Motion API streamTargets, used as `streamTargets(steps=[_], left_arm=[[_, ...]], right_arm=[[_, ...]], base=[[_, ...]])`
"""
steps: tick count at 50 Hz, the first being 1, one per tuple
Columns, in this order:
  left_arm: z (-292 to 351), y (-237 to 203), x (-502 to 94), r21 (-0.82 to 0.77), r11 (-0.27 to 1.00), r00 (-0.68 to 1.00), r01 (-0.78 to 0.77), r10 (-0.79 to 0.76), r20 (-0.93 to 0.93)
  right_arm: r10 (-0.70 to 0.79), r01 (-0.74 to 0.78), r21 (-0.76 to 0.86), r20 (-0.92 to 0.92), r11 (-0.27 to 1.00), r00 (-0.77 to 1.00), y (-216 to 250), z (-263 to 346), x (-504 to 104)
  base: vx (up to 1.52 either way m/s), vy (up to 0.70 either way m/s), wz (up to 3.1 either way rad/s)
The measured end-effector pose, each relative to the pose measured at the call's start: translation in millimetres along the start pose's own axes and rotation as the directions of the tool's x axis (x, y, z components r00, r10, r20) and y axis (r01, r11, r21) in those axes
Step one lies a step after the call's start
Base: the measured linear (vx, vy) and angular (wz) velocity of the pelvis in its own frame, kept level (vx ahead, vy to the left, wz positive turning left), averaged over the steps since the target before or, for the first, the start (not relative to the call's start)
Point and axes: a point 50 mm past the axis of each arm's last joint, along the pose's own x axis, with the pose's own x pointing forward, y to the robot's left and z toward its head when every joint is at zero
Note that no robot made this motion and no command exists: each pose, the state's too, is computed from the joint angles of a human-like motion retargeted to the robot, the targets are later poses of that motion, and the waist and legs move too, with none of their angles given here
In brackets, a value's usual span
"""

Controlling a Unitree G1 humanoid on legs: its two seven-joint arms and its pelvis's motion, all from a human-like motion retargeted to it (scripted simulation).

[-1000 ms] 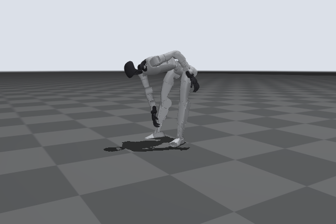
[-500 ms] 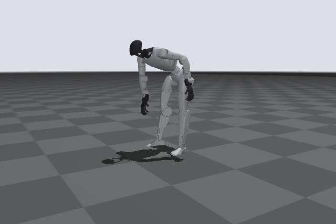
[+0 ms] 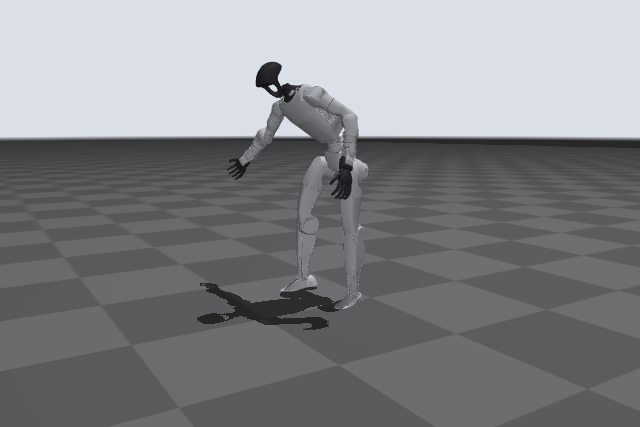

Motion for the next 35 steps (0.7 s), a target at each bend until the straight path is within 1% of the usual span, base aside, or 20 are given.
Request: streamTargets(steps=[2,3,5,6,7,8,9,11,13,14,17,20,22,23,25,28,32,33,34,35], left_arm=[[-9.7,0.2,3.4,0.044,0.999,0.998,-0.024,0.027,-0.049],[-12.7,1.5,5.7,0.079,0.996,0.997,-0.042,0.047,-0.059],[-18.9,1.1,10.7,0.162,0.985,0.994,-0.058,0.072,-0.084],[-21.6,-1.1,14.0,0.214,0.976,0.993,-0.043,0.066,-0.102],[-23.0,-4.0,17.3,0.257,0.966,0.991,-0.034,0.065,-0.113],[-21.9,-8.4,20.8,0.284,0.958,0.992,-0.039,0.072,-0.106],[-20.1,-13.8,24.4,0.317,0.948,0.993,-0.024,0.059,-0.101],[-14.3,-29.0,31.9,0.351,0.936,0.995,0.03,0.005,-0.097],[-3.6,-52.7,38.8,0.285,0.955,0.995,0.083,-0.061,-0.085],[2.1,-62.8,40.7,0.261,0.96,0.994,0.1,-0.085,-0.069],[22.3,-90.7,43.1,0.19,0.972,0.99,0.138,-0.141,0.001],[46.0,-115.6,43.0,0.131,0.977,0.98,0.169,-0.181,0.082],[65.0,-132.2,44.0,0.154,0.968,0.965,0.2,-0.222,0.138],[74.3,-137.5,45.3,0.179,0.962,0.956,0.207,-0.238,0.172],[96.3,-152.0,47.5,0.222,0.949,0.932,0.223,-0.274,0.239],[129.3,-168.6,51.2,0.383,0.904,0.88,0.188,-0.329,0.344],[176.4,-177.9,58.7,0.534,0.843,0.812,0.064,-0.356,0.463],[187.3,-176.2,62.1,0.577,0.817,0.8,0.026,-0.363,0.478],[197.7,-172.8,65.9,0.614,0.789,0.79,-0.026,-0.36,0.497],[208.1,-168.4,69.9,0.645,0.76,0.78,-0.085,-0.351,0.518]], right_arm=[[0.083,-0.084,-0.045,-0.038,0.995,0.996,1.1,-23.5,-5.5],[0.099,-0.101,-0.119,-0.021,0.988,0.995,-2.0,-32.3,-7.2],[0.199,-0.198,-0.333,-0.031,0.922,0.979,-2.8,-58.2,-16.1],[0.315,-0.301,-0.574,-0.078,0.762,0.946,-2.8,-76.8,-22.6],[0.374,-0.349,-0.698,-0.125,0.625,0.919,-4.7,-92.2,-29.1],[0.384,-0.356,-0.668,-0.113,0.653,0.917,-3.1,-99.2,-35.6],[0.408,-0.374,-0.691,-0.124,0.619,0.904,-3.7,-108.3,-41.4],[0.475,-0.438,-0.758,-0.193,0.483,0.859,-6.8,-129.7,-54.2],[0.539,-0.537,-0.779,-0.314,0.324,0.781,-10.7,-154.0,-71.0],[0.554,-0.569,-0.778,-0.359,0.267,0.751,-13.3,-164.1,-78.6],[0.566,-0.626,-0.765,-0.453,0.149,0.689,-23.6,-190.4,-99.5],[0.559,-0.643,-0.76,-0.495,0.092,0.665,-33.3,-210.3,-117.4],[0.579,-0.62,-0.784,-0.498,0.016,0.646,-34.2,-218.2,-129.3],[0.583,-0.644,-0.764,-0.507,0.036,0.634,-33.1,-224.2,-137.9],[0.607,-0.672,-0.74,-0.526,0.019,0.596,-28.6,-233.7,-155.2],[0.663,-0.685,-0.728,-0.523,-0.022,0.535,-18.6,-238.9,-175.6],[0.752,-0.685,-0.726,-0.479,-0.05,0.453,-2.1,-237.8,-200.7],[0.774,-0.669,-0.737,-0.48,-0.1,0.413,1.4,-237.7,-206.6],[0.793,-0.685,-0.724,-0.462,-0.08,0.396,4.4,-236.6,-213.4],[0.81,-0.717,-0.697,-0.435,-0.025,0.394,6.9,-234.8,-220.5]], base=[[0.21,-0.16,-0.26],[0.19,-0.22,-0.26],[0.17,-0.27,-0.26],[0.12,-0.29,-0.2],[0.05,-0.29,-0.11],[0.0,-0.26,-0.02],[-0.02,-0.24,0.05],[0.06,-0.22,0.11],[0.2,-0.23,0.07],[0.29,-0.28,-0.05],[0.39,-0.37,-0.26],[0.37,-0.32,-0.25],[0.28,-0.2,-0.02],[0.23,-0.2,0.0],[0.17,-0.2,-0.09],[0.12,-0.19,-0.17],[0.04,-0.18,-0.5],[0.06,-0.04,-1.2],[0.03,-0.07,-1.49],[0.08,-0.03,-1.4]])
